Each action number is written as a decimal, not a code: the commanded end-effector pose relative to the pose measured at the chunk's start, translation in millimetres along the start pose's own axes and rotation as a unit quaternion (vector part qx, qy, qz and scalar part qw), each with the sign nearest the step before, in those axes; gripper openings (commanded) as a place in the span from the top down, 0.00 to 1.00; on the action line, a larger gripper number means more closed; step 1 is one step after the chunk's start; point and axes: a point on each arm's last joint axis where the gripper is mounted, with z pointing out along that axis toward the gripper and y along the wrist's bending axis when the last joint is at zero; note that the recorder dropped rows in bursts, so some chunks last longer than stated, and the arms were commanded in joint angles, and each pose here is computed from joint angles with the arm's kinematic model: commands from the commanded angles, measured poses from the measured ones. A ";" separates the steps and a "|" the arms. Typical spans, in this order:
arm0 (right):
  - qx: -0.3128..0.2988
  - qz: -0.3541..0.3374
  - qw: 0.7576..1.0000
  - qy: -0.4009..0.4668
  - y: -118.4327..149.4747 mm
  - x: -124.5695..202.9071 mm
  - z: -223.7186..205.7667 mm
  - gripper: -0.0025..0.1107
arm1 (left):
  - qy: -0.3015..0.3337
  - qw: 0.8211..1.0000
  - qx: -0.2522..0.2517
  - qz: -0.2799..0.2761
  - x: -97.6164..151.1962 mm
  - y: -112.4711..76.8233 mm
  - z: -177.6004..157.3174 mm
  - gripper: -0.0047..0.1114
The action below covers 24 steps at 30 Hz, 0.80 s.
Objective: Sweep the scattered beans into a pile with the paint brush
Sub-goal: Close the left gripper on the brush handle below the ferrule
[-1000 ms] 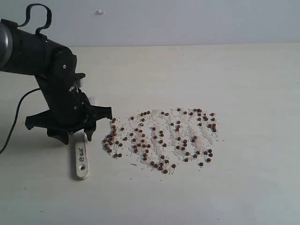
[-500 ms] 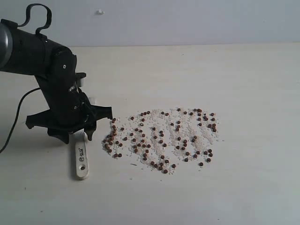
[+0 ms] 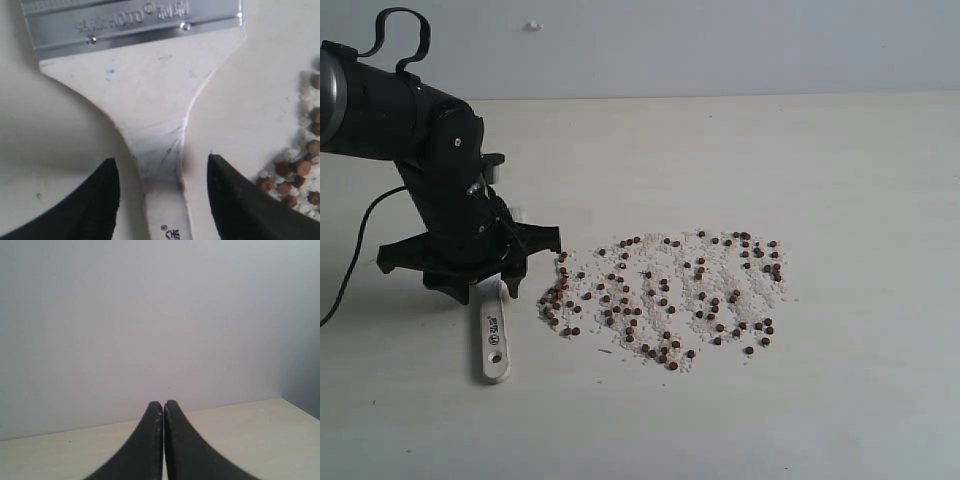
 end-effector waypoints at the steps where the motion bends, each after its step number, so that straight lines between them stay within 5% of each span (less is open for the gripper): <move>1: -0.002 -0.002 1.000 -0.004 0.2 0.7 -0.4 0.98 | -0.007 1.000 0.005 0.000 -2.7 -1.1 -1.5 0.52; 24: -0.002 -0.002 1.000 -0.004 0.2 0.7 -0.4 0.98 | -0.014 1.000 0.010 0.007 -3.9 -2.0 -1.5 0.52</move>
